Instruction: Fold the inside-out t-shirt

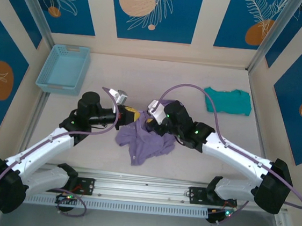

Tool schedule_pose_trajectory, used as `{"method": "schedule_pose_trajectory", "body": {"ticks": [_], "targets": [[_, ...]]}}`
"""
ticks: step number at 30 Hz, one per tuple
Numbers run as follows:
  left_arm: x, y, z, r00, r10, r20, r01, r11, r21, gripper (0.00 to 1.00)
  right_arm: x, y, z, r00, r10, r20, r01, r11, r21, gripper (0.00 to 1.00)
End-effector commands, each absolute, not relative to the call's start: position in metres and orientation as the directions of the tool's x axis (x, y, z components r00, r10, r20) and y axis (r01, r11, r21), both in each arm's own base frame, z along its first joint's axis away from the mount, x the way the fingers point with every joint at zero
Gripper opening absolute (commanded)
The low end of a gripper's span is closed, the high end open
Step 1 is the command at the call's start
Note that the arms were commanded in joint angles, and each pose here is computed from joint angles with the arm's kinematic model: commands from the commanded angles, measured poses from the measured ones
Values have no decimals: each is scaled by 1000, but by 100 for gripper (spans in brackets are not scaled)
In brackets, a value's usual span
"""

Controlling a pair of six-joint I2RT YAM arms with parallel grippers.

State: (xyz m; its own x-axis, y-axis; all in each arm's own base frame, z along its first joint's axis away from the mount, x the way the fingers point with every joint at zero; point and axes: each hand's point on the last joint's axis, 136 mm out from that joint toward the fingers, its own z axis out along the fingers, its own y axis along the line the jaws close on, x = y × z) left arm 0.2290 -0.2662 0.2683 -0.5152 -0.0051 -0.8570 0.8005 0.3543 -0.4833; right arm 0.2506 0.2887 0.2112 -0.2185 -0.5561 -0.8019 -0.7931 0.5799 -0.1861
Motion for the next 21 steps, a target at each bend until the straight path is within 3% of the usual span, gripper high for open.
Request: {"method": "schedule_pose_trajectory", "body": {"ticks": [1,5,16,21], "targets": [[224,-266,274,-487,-6,-873,821,339,-460,0,257,292,241,-185,-493,-850,-778,602,-180,18],[227,-264,271,-485,-6,-875,813,367,-453,0,248,284,257,-212,-421,-882,-795,600,-95,0],[241,-256,264,-491,-14,-871,773,455,-443,0,223,267,283,-382,-233,-895,-833,507,223,0],[264,-238,239,-535,4,-845,659,628,-415,0,217,268,304,-482,-80,-872,-814,408,413,0]]}}
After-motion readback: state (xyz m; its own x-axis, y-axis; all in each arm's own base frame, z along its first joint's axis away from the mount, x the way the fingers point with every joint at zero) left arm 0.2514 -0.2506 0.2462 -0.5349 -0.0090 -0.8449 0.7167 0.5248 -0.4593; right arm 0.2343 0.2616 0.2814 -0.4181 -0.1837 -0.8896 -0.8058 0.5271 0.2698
